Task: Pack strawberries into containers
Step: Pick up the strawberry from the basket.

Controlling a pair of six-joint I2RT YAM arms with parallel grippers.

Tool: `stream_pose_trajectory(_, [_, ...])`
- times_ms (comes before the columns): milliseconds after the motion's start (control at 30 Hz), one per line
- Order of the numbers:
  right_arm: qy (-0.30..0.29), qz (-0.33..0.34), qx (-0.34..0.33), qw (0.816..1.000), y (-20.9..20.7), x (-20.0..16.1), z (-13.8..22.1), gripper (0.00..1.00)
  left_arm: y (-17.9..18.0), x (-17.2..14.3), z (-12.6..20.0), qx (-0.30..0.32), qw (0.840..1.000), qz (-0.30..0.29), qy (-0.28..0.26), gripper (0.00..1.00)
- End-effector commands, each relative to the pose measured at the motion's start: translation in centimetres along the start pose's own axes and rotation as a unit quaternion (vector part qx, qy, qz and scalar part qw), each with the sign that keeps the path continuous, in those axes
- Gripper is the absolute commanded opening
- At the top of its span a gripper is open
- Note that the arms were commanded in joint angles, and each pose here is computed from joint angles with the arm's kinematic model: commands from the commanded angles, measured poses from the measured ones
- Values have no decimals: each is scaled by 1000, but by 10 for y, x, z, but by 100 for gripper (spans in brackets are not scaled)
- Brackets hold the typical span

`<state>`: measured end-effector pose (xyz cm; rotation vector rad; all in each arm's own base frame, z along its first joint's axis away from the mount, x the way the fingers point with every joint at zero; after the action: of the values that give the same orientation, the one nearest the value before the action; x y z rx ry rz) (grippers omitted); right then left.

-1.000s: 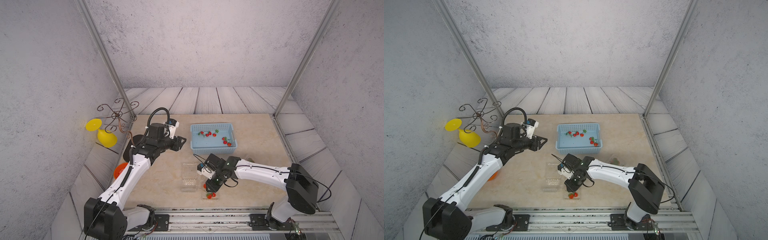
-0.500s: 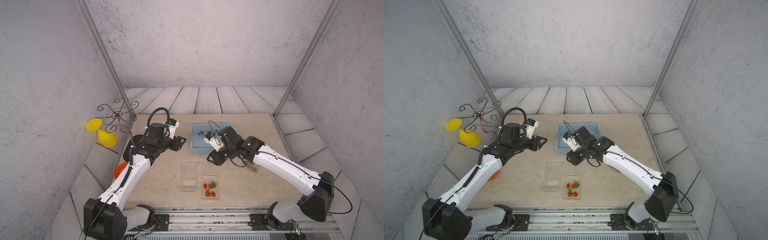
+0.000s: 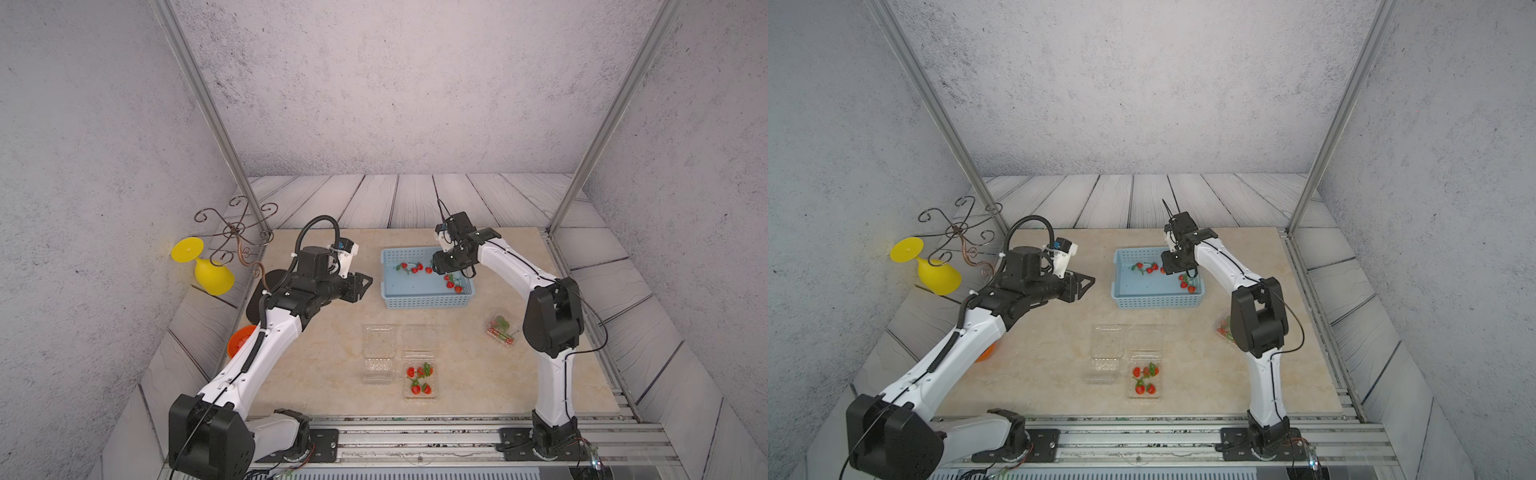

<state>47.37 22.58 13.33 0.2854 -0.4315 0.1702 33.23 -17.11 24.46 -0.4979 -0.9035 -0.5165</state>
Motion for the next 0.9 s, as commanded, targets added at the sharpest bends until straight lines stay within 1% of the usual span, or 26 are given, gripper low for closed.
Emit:
stream_pose_trajectory(0, [-21,-58,32,998,2,26,-18,53,3,-6,-3,0,1000,2,8,46])
stream_pose_trajectory(100, [-24,-92,36,995,0,38,-43,53,4,-7,-4,1,1000,2,11,46])
stream_pose_trajectory(233, [-19,-128,14,992,-14,43,-75,50,4,-9,-6,-2,1000,2,16,46])
stream_pose_trajectory(333, [-14,-143,4,990,-20,44,-90,48,4,-9,-6,0,1000,1,15,46])
stream_pose_trajectory(467, [-10,-154,1,988,-23,41,-102,47,4,-8,-6,1,1000,2,15,46])
stream_pose_trajectory(867, [-10,-176,-14,984,-32,39,-122,44,4,-8,-3,2,1000,0,13,46])
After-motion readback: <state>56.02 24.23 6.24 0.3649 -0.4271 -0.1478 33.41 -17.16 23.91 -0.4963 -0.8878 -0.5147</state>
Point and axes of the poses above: each gripper's point midway between its finger pads, its own z axis back along the fingers, its own y axis along the line the jaws close on, x = y × z, the point moved 1 cm from there along z, back along the fingers, and after that the axes turned 9 degrees about -z, right-handed, at the moved point
